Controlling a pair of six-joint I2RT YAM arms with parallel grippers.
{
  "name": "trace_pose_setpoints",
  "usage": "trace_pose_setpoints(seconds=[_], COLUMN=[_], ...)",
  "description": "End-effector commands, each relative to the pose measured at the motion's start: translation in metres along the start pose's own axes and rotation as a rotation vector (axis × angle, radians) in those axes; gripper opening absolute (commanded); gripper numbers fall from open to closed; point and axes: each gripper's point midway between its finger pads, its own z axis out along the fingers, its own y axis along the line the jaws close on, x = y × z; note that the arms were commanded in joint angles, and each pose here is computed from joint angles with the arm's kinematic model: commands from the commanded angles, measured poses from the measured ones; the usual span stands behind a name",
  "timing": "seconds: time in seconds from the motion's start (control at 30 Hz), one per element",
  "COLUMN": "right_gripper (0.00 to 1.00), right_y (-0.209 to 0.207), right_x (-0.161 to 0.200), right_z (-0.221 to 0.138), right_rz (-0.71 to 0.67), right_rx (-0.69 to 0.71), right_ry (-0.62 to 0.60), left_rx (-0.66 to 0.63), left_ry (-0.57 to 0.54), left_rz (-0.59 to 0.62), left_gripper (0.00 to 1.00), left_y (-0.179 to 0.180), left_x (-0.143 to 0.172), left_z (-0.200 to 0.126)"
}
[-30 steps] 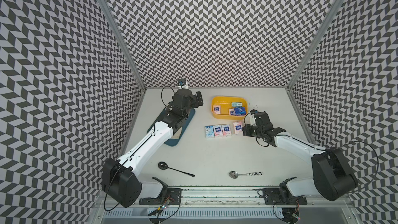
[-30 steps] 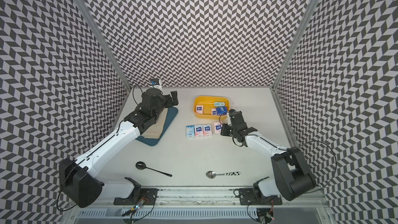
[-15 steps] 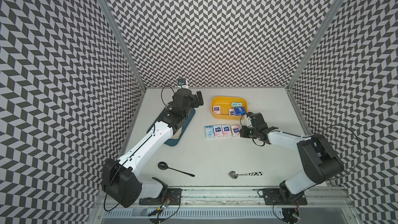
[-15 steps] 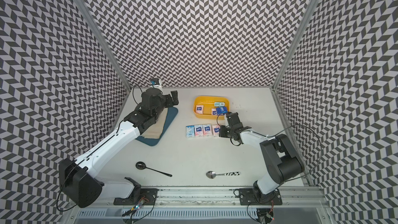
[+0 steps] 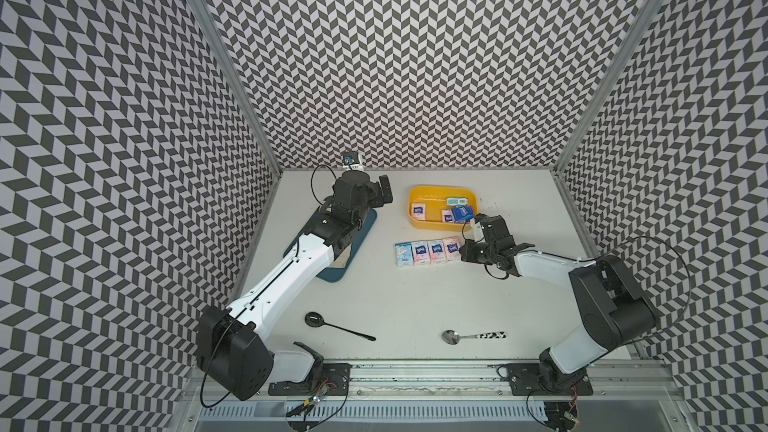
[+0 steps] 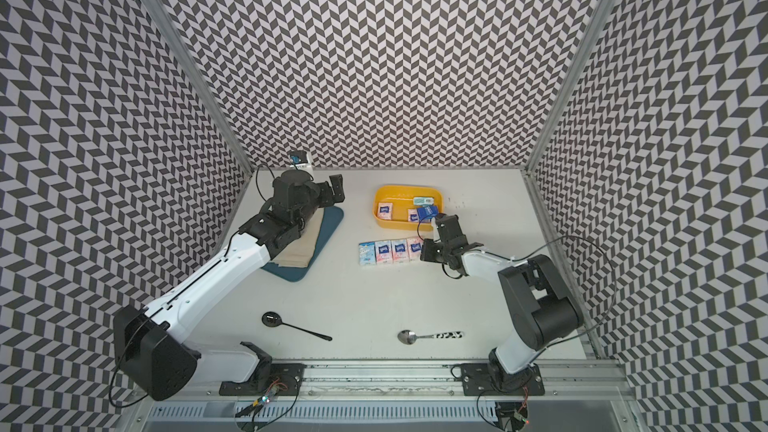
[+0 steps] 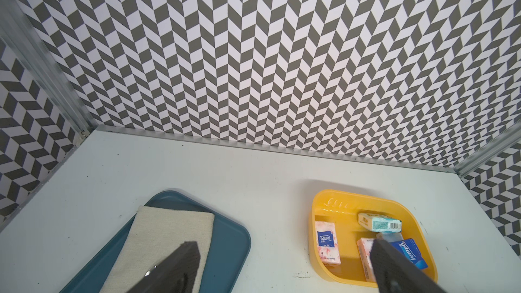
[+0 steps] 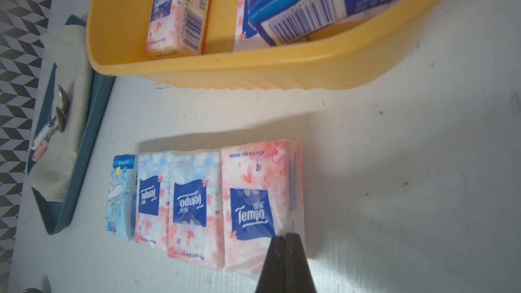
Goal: Take the pocket tissues out of the storage box
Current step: Place the pocket tissues at the center of the board.
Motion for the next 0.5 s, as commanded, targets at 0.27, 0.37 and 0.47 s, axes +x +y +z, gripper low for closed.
trace_pose_setpoints(seconds=[0.27, 0.37, 0.47], right_gripper=[0.14, 0.18, 0.27], right_y=[0.017, 0.019, 0.025], right_x=[-0.008, -0.019, -0.035], right_z=[-0.008, -0.015, -0.025], right_rz=[0.025, 0.016, -0.003], right_rx=[-0.078, -0.065, -0.058], right_ry=[-0.036, -0.062, -0.106], left_rx=[0.011, 0.008, 0.007], left_ry=[-0.04, -0.038, -0.037], left_rz=[-0.011, -0.011, -0.01], left_gripper=[0.99, 0.99, 0.99], left_y=[-0.002, -0.001, -0.001], left_x=[-0.017, -0.015, -0.015], left_z=[-0.005, -0.004, -0.005])
